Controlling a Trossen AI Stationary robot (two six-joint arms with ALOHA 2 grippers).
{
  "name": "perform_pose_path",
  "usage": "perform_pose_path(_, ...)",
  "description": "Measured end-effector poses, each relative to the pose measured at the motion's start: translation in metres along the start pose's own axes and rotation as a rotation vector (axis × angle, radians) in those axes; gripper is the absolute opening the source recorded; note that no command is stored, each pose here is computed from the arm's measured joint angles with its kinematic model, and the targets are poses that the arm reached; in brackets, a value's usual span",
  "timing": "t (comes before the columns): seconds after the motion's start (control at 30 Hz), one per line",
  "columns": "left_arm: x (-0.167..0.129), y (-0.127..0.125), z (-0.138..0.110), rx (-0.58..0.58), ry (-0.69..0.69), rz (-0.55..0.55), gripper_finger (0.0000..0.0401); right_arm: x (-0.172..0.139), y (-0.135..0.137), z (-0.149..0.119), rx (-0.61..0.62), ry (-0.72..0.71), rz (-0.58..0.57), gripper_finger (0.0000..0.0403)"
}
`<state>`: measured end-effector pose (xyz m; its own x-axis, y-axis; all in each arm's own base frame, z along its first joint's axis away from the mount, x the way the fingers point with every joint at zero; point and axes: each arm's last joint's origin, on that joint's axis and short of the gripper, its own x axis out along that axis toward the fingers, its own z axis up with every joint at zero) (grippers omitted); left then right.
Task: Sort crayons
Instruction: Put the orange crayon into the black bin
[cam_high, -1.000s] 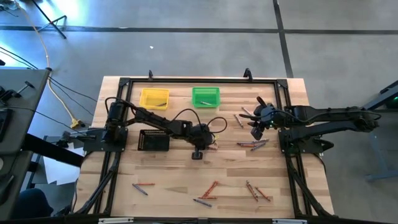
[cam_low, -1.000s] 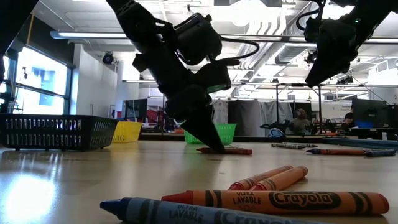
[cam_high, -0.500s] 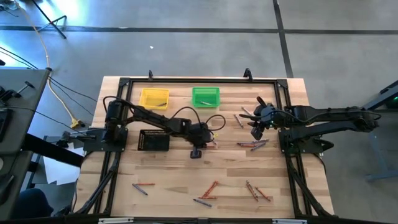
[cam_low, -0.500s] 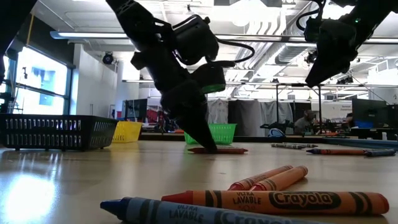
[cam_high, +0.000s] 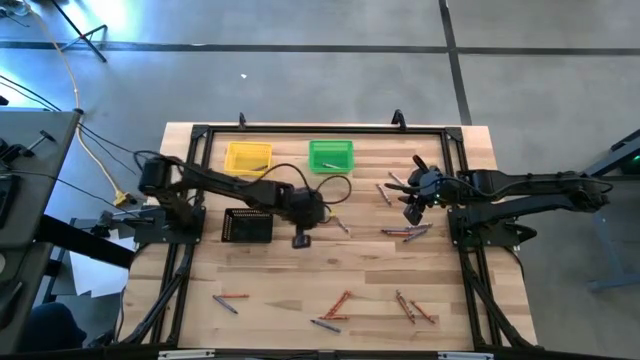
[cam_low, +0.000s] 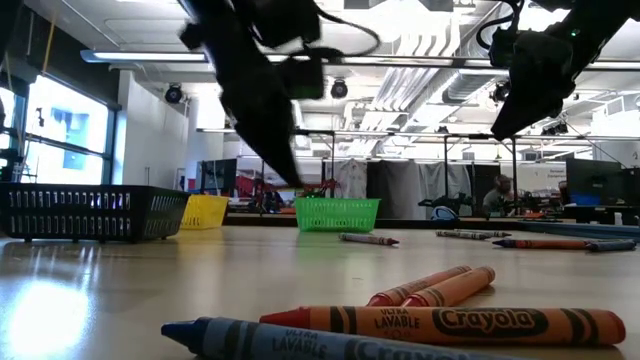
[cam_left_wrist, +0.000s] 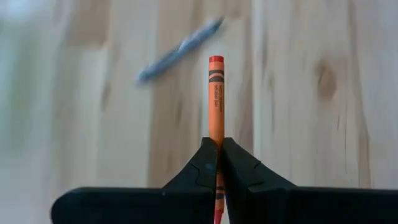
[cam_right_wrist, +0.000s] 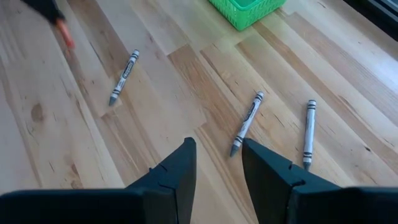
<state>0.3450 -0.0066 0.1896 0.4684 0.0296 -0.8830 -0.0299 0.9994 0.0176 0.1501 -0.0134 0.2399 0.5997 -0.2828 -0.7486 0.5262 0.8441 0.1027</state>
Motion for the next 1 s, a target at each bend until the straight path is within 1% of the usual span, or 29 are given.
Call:
perform_pose_path(0.23, -0.059, 0.005, -0.035, -0.147, 0.267, 0.127, 0.0001, 0.000, 0.000, 0.000, -0.001, 0.003, -0.002, 0.0123)
perform_pose_path(0.37, -0.085, 0.008, -0.050, -0.240, 0.353, 0.196, 0.0001, 0.000, 0.000, -0.001, -0.002, 0.006, -0.003, 0.0123)
perform_pose_path(0.43, -0.093, 0.009, -0.056, -0.275, 0.383, 0.214, 0.0001, 0.000, 0.000, -0.001, -0.002, 0.007, -0.003, 0.0123)
perform_pose_path(0.53, -0.093, 0.009, -0.071, -0.313, 0.406, 0.210, 0.0001, 0.000, 0.000, -0.001, -0.002, 0.007, -0.003, 0.0123)
perform_pose_path(0.63, -0.082, 0.008, -0.092, -0.343, 0.468, 0.164, 0.0000, 0.000, 0.000, -0.001, -0.003, 0.008, -0.004, 0.0123)
perform_pose_path(0.77, -0.068, 0.010, -0.116, -0.365, 0.525, 0.178, 0.0000, 0.000, 0.000, -0.001, -0.028, 0.007, -0.004, 0.0123)
perform_pose_path(0.9, -0.058, 0.012, -0.124, -0.380, 0.503, 0.158, 0.0000, 0.000, 0.000, -0.001, -0.024, 0.007, -0.004, 0.0123)
perform_pose_path(1.0, -0.055, 0.012, -0.125, -0.385, 0.487, 0.146, 0.0000, 0.000, 0.000, -0.001, -0.021, 0.007, -0.004, 0.0123)
